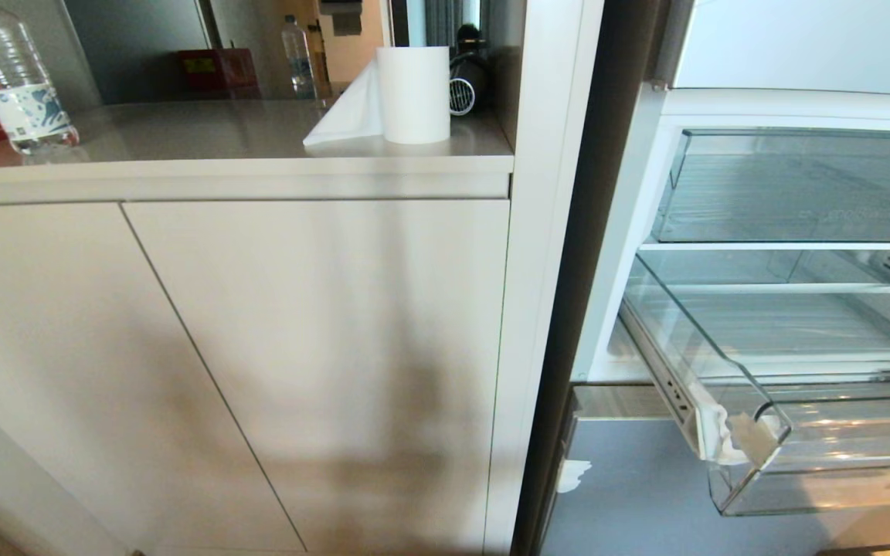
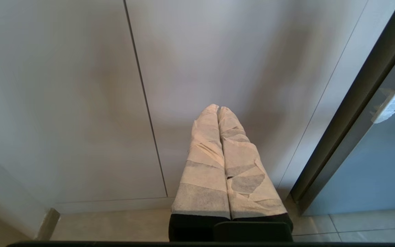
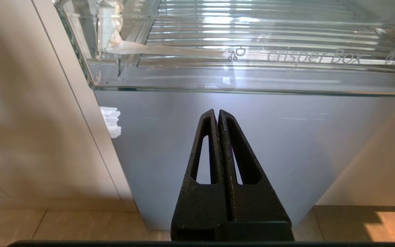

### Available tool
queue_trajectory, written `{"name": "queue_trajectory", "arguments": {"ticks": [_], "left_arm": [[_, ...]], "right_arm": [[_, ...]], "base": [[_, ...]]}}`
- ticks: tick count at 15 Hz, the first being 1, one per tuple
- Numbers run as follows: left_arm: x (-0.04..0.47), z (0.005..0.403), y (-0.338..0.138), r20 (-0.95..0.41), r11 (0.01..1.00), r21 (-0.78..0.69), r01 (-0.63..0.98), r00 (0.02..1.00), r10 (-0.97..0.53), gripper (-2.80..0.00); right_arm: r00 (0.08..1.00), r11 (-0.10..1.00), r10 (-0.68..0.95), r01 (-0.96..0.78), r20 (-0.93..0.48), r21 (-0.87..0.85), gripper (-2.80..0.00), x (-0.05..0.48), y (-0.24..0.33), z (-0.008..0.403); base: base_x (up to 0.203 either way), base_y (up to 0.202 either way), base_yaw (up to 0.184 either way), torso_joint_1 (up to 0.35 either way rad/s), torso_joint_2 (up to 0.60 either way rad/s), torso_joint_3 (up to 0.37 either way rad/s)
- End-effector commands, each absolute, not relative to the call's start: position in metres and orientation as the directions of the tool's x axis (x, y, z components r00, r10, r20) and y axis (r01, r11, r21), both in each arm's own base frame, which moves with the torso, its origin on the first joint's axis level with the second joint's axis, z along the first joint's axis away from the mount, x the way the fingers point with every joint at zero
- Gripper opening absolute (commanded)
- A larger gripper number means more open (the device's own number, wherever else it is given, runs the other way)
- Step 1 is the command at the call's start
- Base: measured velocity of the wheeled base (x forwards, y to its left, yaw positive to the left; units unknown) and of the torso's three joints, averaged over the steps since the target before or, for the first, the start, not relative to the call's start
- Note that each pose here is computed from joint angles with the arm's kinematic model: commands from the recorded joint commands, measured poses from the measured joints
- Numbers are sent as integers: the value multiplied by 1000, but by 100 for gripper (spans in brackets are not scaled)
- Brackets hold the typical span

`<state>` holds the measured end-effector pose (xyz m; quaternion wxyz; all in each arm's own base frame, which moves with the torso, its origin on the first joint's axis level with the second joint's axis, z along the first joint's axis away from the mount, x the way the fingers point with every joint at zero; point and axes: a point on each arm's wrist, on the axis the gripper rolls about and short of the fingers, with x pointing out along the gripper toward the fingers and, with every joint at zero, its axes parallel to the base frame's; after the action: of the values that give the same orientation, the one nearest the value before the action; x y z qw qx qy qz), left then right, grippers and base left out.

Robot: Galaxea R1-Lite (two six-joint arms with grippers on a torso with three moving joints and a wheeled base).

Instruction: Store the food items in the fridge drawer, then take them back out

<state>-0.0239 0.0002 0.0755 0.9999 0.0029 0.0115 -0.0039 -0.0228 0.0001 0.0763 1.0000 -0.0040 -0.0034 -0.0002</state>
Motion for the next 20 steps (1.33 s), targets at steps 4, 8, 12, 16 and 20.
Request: {"name": "queue_trajectory", "arguments": {"ticks": [4, 8, 12, 16, 20], "left_arm": [[-24, 76, 0, -23, 1000, 6, 8, 1000, -8, -280], [-24, 76, 0, -23, 1000, 6, 8, 1000, -8, -280], [-24, 76, 0, -23, 1000, 6, 6, 1000, -6, -280], [-24, 76, 0, -23, 1000, 6, 6, 1000, -6, -280], [-24, 76, 0, -24, 1000, 6, 6, 1000, -6, -280]], "right_arm": [[1000, 1000, 0, 0, 5, -9, -280, -23, 0, 76], [1000, 1000, 0, 0, 4, -8, -280, -23, 0, 76], [1000, 1000, 0, 0, 5, -8, -280, -23, 0, 76], [1000, 1000, -2, 2, 5, -8, -280, -23, 0, 76], [1000, 1000, -3, 3, -2, -3, -280, -22, 0, 76]], "base": [[-3, 3, -102, 0, 0, 2], [1, 9, -176, 4, 2, 3], [-1, 10, -173, 1, 2, 3], [1, 9, -173, 3, 0, 2], [-2, 7, -163, 3, 0, 5]]}}
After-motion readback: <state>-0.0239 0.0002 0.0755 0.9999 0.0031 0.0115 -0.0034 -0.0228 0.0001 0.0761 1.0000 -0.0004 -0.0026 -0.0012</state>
